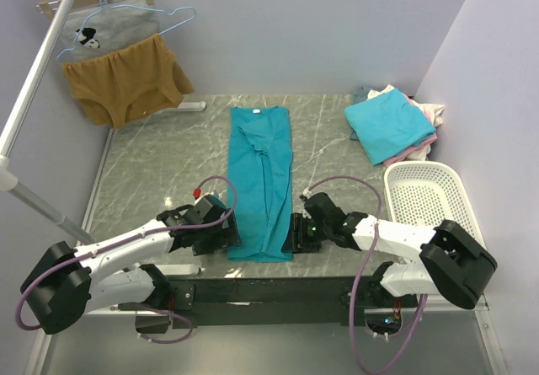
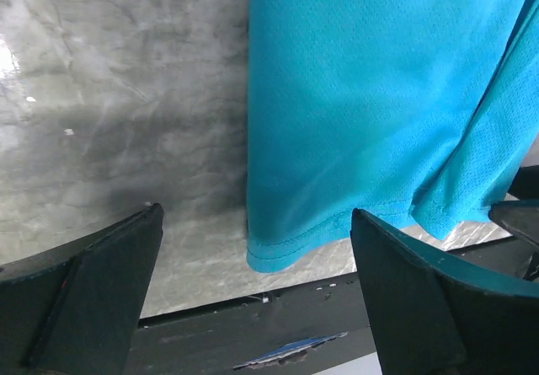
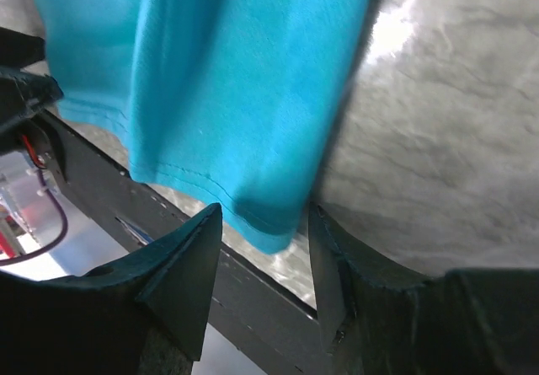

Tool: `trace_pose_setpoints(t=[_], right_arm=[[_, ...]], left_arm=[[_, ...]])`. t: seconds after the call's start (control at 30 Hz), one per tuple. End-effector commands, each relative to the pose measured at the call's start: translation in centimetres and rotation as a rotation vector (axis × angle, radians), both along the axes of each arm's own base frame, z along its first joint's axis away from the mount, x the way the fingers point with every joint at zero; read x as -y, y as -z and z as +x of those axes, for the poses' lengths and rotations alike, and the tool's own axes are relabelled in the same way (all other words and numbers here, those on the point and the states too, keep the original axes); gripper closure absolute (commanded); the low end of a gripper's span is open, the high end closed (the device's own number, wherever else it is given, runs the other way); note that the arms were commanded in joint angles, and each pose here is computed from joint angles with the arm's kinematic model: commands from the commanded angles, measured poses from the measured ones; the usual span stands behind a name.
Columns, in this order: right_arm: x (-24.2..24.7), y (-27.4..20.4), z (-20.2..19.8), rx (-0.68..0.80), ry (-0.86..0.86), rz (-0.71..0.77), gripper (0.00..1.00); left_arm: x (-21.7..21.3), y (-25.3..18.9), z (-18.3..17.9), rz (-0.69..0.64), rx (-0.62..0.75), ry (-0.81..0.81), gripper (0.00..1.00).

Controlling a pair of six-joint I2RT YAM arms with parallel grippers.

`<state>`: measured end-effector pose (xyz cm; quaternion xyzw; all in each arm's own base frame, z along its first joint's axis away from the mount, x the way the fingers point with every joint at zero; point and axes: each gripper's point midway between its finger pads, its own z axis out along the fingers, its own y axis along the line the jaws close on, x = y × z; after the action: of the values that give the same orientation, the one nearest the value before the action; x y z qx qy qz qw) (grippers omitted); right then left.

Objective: Fold and stack the t-shirts
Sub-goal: Grab the bottom of the folded rectangular tshirt with both arms

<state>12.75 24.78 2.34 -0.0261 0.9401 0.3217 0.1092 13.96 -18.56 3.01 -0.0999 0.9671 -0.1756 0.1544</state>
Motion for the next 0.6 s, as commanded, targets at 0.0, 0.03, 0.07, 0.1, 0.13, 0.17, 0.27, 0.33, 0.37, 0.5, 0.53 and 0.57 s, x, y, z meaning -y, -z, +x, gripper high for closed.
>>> trace_pose_setpoints(t=[0.0, 0.03, 0.07, 0.1, 0.13, 0.17, 0.27, 0.33, 0.37, 0.5, 0.53, 0.57], right_arm=[[-0.5, 0.6, 0.7, 0.007, 0.006, -0.027, 0.48], [-0.4, 0.8, 0.7, 0.005, 0.012, -0.042, 0.5], [0.0, 1.2, 0.6, -0.006, 0.019, -0.069, 0.53], [0.2, 1.5, 0.8, -0.003, 0.029, -0.088, 0.62], [0.5, 1.7, 0.9, -0.006, 0.034, -0.103, 0.65], [0.9, 2.1, 0.6, -0.017, 0.038, -0.131, 0.68], [1.4, 2.2, 0.8, -0.009, 0.049, -0.159, 0.71], [1.6, 2.2, 0.9, -0.001, 0.058, -0.163, 0.73], [1.6, 2.2, 0.8, -0.001, 0.056, -0.165, 0.73], [2.1, 2.1, 0.9, 0.008, 0.066, -0.187, 0.76], [2.3, 2.1, 0.8, 0.006, 0.075, -0.196, 0.78], [3.1, 2.4, 0.7, 0.002, 0.091, -0.231, 0.8]], left_arm=[[0.4, 0.6, -0.6, -0.019, -0.017, -0.014, 0.0], [0.2, 0.7, -0.6, -0.01, -0.014, -0.017, 0.01], [0.3, 0.9, -0.7, -0.015, -0.015, -0.015, 0.04], [0.4, 0.9, -0.7, -0.022, -0.012, -0.014, 0.06], [0.7, 0.8, -0.6, -0.04, -0.006, -0.008, 0.12], [0.6, 1.1, -0.8, -0.037, -0.008, -0.007, 0.31], [0.5, 1.5, -0.8, -0.044, -0.006, -0.012, 0.68], [0.7, 1.6, -1.1, -0.048, -0.019, -0.006, 0.79], [0.6, 1.8, -1.1, -0.04, -0.024, -0.008, 0.86], [0.6, 1.8, -1.2, -0.027, -0.035, -0.004, 0.99], [0.4, 1.9, -1.4, -0.018, -0.043, -0.005, 0.99], [0.4, 1.8, -1.4, -0.017, -0.045, -0.006, 0.99]])
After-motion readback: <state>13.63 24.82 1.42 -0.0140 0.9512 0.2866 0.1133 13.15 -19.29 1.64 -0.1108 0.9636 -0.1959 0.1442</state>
